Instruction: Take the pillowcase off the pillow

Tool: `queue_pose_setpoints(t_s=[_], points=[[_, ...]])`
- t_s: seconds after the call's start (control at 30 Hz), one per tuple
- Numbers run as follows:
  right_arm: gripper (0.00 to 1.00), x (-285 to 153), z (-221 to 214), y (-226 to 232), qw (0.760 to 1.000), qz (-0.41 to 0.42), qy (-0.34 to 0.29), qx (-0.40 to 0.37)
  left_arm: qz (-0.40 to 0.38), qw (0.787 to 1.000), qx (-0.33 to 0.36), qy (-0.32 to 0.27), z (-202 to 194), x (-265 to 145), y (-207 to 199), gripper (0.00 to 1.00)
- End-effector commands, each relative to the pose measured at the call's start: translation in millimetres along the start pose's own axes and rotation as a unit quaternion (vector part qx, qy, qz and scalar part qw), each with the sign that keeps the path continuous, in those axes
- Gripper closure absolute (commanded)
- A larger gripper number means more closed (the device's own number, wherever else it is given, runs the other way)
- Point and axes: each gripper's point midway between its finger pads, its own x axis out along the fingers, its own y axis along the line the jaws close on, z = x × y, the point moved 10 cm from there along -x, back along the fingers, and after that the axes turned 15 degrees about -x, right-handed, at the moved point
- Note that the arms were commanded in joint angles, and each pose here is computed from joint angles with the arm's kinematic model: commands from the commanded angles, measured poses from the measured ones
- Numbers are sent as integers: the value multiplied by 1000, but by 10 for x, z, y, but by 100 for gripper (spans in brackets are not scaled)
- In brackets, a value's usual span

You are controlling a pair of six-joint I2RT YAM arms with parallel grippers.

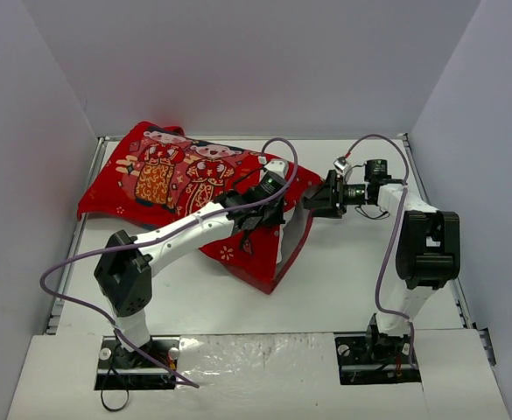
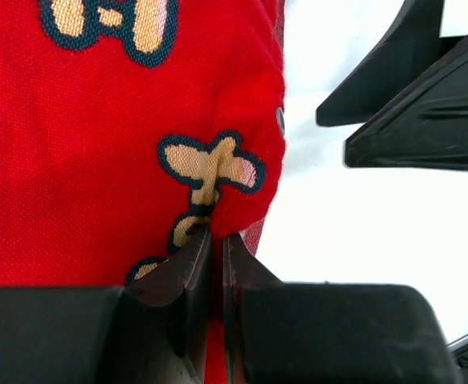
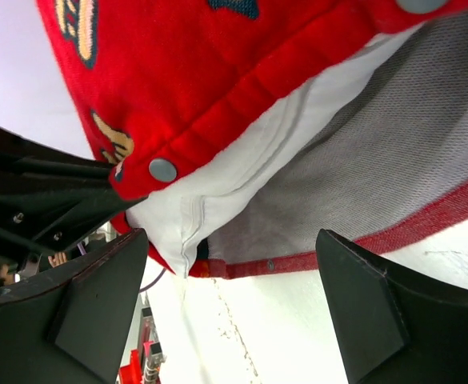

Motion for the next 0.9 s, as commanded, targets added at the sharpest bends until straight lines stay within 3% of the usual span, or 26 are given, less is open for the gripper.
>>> queue_pose_setpoints(t_s=[0.0, 0.23, 0.33, 0.5, 0.53, 0.63, 0.87], points=[[18, -38, 10, 57, 999, 44, -8, -24, -41, 998, -26, -50, 328, -266, -133, 97], [20, 214, 2, 108, 999, 9, 27, -20, -64, 997, -34, -37, 392, -236, -212, 96], [20, 263, -9, 59, 999, -11, 33, -6, -70, 996, -33, -35, 416, -260, -234, 86], [20, 266, 3, 62, 999, -11, 33, -12, -66, 997, -26, -31, 435, -283, -207, 77], [20, 266, 15, 60, 999, -11, 32, -16, -65, 997, -25, -30, 436, -283, -199, 78], [20, 296, 35, 46, 999, -13, 34, -17, -59, 998, -23, -29, 438, -263, -173, 96], [16, 474, 76, -73, 998, -34, 41, 31, -60, 997, -22, -39, 495, -291, -190, 98]])
